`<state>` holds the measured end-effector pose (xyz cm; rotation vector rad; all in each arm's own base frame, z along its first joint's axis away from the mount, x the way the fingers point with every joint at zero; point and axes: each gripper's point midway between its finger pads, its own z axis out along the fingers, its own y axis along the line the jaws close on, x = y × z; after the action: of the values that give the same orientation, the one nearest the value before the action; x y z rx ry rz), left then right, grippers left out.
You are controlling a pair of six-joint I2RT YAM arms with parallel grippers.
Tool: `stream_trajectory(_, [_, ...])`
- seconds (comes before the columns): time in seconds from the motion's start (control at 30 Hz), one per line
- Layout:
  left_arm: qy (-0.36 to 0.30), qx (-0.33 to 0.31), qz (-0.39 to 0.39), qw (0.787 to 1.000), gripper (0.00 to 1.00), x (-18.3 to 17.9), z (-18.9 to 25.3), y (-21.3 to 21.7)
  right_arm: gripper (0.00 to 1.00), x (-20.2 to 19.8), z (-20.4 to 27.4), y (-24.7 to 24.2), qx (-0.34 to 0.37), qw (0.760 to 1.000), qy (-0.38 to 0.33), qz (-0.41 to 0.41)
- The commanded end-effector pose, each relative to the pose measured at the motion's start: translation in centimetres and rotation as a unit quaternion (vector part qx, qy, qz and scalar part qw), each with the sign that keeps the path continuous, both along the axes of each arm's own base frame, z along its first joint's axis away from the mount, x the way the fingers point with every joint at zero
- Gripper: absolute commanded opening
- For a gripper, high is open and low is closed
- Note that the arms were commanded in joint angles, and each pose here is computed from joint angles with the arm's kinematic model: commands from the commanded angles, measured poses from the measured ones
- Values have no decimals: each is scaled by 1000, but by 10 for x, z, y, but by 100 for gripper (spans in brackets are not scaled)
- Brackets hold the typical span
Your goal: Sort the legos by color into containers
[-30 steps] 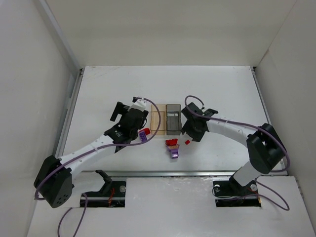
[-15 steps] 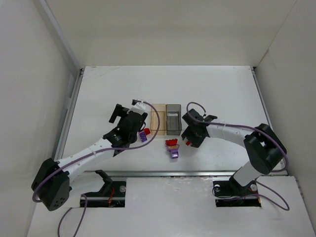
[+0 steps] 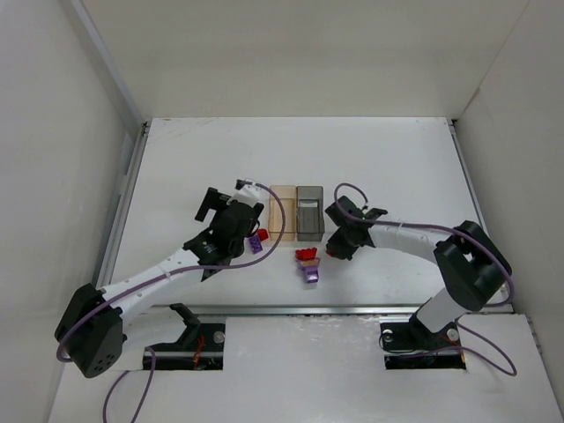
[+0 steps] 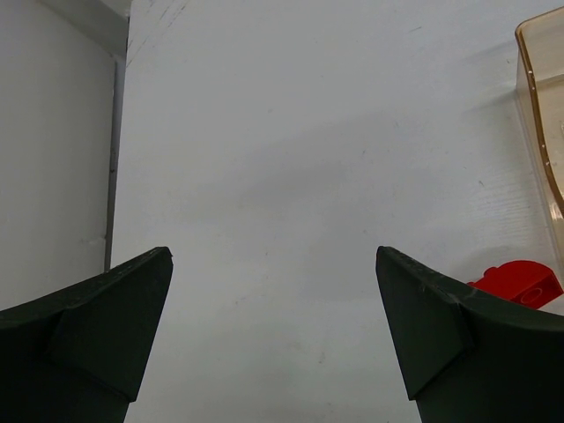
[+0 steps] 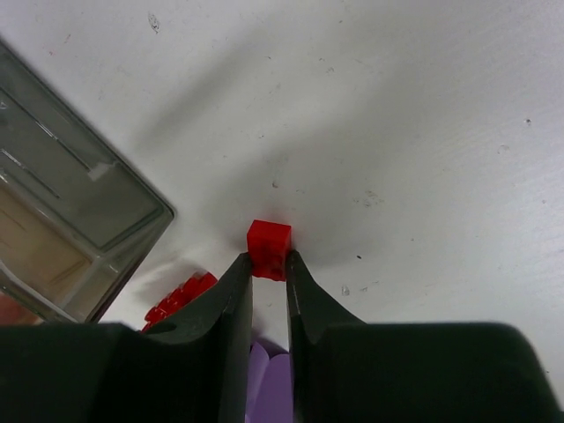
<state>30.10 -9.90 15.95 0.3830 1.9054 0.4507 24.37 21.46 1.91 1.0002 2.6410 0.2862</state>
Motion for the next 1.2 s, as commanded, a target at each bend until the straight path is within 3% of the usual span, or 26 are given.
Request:
stream_trajectory(0.0, [-10, -26, 0, 1000, 100, -2, 7, -3, 0, -28, -29, -37, -77, 996, 35, -8])
stream_trajectory(0.1, [8, -24, 2, 1000, 100, -6, -4, -2, 0, -25, -17, -49, -104, 995, 12, 7])
stream_trajectory(0.3, [41, -24, 5, 999, 96, -10, -21, -4, 0, 1, 59, -78, -195, 977, -77, 44])
stream_trajectory(0.4, [65, -12, 11, 998, 92, -14, -32, -1, 0, 36, 112, -75, -230, 954, -161, 102])
stream_trajectory(0.47, [100, -3, -17, 995, 86, -22, -41, -6, 0, 68, 144, -41, -198, 936, -237, 166])
stream_trajectory(0.5, [115, -11, -45, 992, 86, -24, -45, -15, 0, 76, 149, -31, -216, 912, -252, 241])
stream_trajectory(0.53, [120, -19, -68, 990, 86, -25, -42, -23, 0, 90, 160, -13, -199, 899, -287, 265])
stream_trajectory(0.67, [140, -44, -183, 972, 90, -29, -31, -52, 0, 101, 157, 44, -147, 844, -309, 413])
stream_trajectory(0.9, [150, -18, -286, 946, 96, -35, -41, -71, 0, 116, 119, 79, -87, 804, -272, 521])
stream_trajectory(1.17, [168, 33, -308, 936, 96, -23, -70, -72, 0, 142, 91, 75, -101, 815, -245, 516])
